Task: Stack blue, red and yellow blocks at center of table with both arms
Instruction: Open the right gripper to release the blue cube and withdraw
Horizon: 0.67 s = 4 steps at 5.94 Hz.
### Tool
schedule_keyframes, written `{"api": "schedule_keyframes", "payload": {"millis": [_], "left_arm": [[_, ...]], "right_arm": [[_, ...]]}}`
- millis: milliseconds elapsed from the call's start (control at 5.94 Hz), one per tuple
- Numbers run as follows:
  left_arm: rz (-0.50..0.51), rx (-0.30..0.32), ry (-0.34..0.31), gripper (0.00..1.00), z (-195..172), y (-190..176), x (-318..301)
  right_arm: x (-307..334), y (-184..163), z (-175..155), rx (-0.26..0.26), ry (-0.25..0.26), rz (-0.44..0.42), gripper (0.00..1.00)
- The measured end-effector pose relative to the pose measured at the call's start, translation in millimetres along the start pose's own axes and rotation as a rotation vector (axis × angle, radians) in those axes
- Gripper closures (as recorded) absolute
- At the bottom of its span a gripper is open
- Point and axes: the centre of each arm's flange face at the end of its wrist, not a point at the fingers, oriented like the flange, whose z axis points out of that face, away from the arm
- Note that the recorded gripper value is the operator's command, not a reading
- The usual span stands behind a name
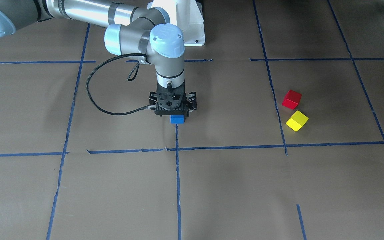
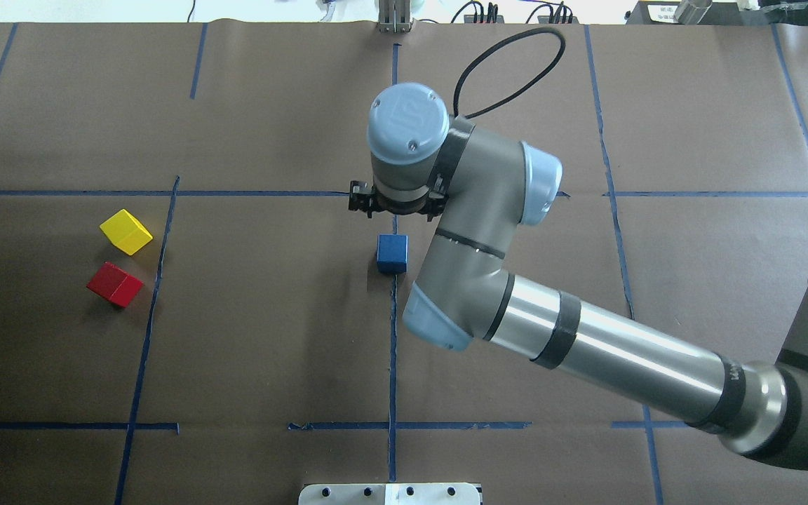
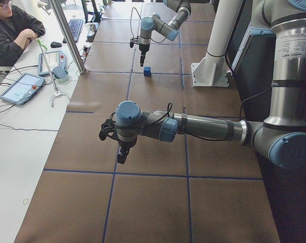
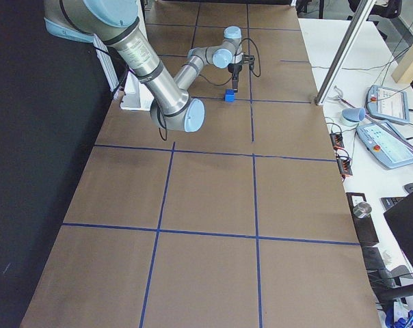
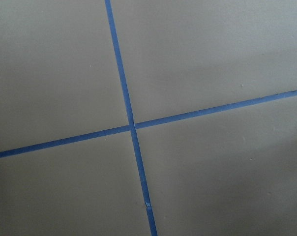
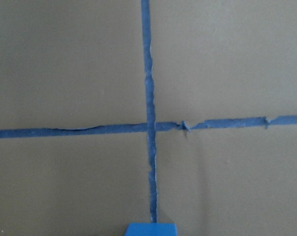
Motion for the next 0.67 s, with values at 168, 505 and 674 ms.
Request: {"api": "schedule_keyframes", "payload": {"millis": [168, 505, 674], "left_arm": [[0.05, -0.014, 0.012, 0.0, 15, -6, 17], [0.114, -0.054, 0.036, 0.0, 40, -13, 47], [0.095, -0.058, 0.039, 0.0, 42, -14, 53]], "right_arm": [[41, -41, -19, -0.028, -0.004, -0.024, 0.0], [193, -99, -48, -0.035, 0.01, -0.143, 0.0], [284, -118, -63, -0.04, 0.023, -0.22, 0.0]]}}
